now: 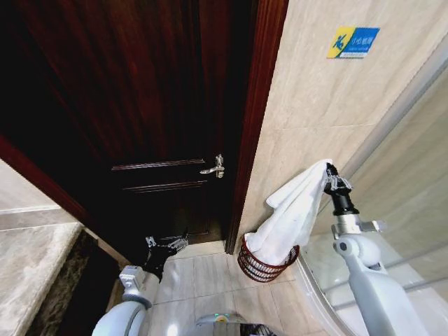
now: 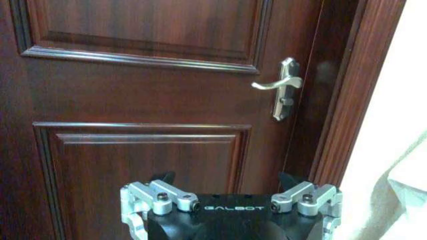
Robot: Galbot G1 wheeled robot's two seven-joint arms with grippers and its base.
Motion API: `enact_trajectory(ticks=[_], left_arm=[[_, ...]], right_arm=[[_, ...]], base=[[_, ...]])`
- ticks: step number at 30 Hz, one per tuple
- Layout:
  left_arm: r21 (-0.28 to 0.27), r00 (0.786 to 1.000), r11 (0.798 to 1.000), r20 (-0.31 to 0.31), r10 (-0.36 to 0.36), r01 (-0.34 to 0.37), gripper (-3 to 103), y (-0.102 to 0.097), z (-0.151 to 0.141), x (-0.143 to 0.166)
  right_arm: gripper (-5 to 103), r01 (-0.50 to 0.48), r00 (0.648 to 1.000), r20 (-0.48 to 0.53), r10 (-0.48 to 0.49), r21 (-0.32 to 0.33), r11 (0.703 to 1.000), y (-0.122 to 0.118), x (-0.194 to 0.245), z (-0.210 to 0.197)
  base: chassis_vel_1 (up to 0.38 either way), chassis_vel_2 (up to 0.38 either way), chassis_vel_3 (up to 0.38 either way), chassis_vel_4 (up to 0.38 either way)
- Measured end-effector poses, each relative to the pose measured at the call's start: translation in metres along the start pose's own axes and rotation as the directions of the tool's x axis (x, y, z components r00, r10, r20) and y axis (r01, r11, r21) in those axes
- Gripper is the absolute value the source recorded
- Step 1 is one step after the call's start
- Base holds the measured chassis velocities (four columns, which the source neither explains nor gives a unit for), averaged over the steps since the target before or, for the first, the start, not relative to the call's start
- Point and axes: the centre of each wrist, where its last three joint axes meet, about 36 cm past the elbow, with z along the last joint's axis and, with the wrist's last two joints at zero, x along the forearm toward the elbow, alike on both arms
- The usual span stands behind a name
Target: Discard the used towel into the hamper.
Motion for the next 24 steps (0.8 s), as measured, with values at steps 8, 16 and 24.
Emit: enact_trajectory(ticks=[8, 16, 24], left_arm=[[0.000, 1.000, 1.000, 0.000, 0.000, 0.000, 100, 0.000, 0.000, 0.000], [0.000, 1.000, 1.000, 0.000, 0.000, 0.000, 100, 0.000, 0.000, 0.000], [0.000, 1.000, 1.000, 0.000, 0.000, 0.000, 100, 0.000, 0.000, 0.000]], right_arm=[[0, -0.020, 0.999, 0.047, 0.019, 0.008, 1.000, 0.028, 0.007, -0.030], [0, -0.039, 0.995, 0.089, 0.038, 0.015, 0.999, 0.037, 0.006, -0.051], [0, -0.088, 0.990, 0.116, 0.084, 0.030, 0.996, 0.035, 0.014, -0.068]], base=[[0.000, 0.000, 0.000, 0.000], [0.000, 0.000, 0.000, 0.000], [0.000, 0.000, 0.000, 0.000]])
